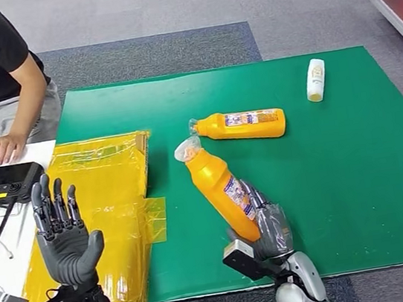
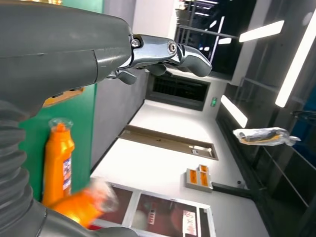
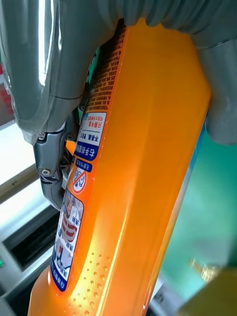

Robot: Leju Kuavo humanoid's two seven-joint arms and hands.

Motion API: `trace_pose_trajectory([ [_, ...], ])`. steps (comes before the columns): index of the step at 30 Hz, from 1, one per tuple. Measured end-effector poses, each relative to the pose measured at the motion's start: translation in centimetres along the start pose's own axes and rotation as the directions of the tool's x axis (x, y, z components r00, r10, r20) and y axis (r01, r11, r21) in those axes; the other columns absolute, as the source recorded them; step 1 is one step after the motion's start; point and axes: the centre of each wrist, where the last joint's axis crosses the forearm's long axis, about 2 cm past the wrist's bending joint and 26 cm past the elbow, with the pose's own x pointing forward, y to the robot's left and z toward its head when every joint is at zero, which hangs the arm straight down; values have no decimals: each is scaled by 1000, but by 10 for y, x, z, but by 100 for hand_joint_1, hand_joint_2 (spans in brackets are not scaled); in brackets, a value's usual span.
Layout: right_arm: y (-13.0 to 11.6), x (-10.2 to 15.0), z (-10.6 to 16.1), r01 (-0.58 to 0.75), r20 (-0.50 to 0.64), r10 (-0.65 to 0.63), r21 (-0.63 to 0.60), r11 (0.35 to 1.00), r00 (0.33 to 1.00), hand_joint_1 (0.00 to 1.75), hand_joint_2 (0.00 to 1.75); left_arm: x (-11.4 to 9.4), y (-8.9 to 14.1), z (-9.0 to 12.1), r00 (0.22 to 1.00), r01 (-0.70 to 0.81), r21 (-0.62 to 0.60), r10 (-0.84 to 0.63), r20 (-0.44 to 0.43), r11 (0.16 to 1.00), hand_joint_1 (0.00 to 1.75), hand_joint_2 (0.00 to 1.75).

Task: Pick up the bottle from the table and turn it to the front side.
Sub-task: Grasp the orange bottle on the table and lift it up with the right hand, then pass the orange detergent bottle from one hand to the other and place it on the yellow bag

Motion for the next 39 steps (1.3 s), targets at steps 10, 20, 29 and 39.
trace_pose_trajectory([
  [10, -16, 25, -10, 63, 73, -56, -109, 992, 996, 175, 175, -14, -11, 11, 996, -46, -4, 45, -74, 999, 0, 175],
  [20, -13, 46, -14, 68, 175, -49, -105, 992, 983, 175, 175, -24, -18, 15, 984, -114, -33, 108, -140, 993, 0, 175],
  [29, -11, 54, -19, 37, 224, -8, -125, 991, 975, 175, 175, -28, -28, 6, 979, -162, -114, 145, -142, 980, 0, 175],
  [39, -9, 57, -26, -3, 263, 38, -132, 991, 964, 175, 175, -30, -38, -9, 978, -190, -182, 169, -123, 965, 0, 175],
])
